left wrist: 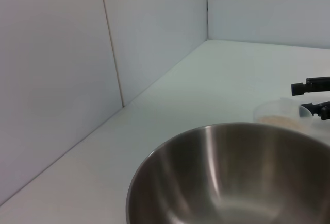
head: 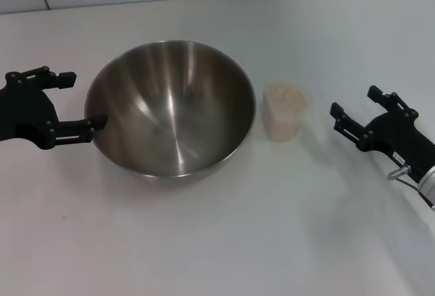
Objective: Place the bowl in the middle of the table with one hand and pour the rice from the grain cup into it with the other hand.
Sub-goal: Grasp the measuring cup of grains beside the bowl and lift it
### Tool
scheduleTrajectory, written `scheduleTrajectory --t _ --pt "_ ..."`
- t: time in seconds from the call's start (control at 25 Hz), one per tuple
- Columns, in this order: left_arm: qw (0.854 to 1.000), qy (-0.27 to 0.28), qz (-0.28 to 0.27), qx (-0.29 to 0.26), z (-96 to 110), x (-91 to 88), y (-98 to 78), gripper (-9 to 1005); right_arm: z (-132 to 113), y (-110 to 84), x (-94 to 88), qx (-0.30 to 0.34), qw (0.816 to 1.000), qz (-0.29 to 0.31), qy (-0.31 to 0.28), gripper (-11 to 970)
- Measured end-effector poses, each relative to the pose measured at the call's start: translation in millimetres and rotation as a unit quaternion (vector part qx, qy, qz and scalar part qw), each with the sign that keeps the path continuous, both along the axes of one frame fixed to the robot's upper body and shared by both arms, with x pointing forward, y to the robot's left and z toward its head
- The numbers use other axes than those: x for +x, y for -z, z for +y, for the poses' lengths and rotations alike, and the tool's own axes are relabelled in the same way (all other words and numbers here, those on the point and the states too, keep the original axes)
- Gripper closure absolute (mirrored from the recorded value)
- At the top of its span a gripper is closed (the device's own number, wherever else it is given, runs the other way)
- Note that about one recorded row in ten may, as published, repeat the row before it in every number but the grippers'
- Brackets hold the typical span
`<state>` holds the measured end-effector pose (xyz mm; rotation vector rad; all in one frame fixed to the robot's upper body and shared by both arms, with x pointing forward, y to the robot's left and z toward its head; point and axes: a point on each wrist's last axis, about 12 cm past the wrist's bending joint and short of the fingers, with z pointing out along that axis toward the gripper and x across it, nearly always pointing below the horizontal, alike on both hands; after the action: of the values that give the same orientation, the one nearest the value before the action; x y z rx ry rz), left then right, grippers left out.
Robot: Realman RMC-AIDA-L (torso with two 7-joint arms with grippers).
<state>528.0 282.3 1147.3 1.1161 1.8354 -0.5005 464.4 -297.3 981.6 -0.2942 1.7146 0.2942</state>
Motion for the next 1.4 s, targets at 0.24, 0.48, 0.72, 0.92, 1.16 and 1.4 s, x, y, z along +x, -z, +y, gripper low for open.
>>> scheduleTrajectory --t 0.24,0.48,0.72,0.92,1.16,1.4 --pt "1.0 0.001 0.0 -0.001 -1 1.7 0.1 137 11 1.3 9.3 -0.002 1.0 0.015 -0.017 130" --pt "1.0 0.0 0.001 -0.001 -1 1.9 0.8 136 16 -0.8 16.6 -0.004 0.999 0.014 -0.029 139" --pt "1.0 -0.001 0.008 -0.003 0 1.2 4.4 137 20 -4.6 26.1 -0.006 0.999 0.009 -0.032 150" --pt "1.0 -0.002 0.012 -0.004 0 1.0 6.2 137 22 -8.0 32.9 -0.007 0.999 0.003 -0.036 159" --pt "1.0 -0.002 0.012 -0.003 0 1.1 6.2 137 24 -8.6 39.6 -0.013 0.999 0.008 -0.036 170" --pt "1.0 0.002 0.012 -0.001 -1 1.9 5.9 137 24 -10.4 45.7 -0.013 1.0 0.008 -0.026 181"
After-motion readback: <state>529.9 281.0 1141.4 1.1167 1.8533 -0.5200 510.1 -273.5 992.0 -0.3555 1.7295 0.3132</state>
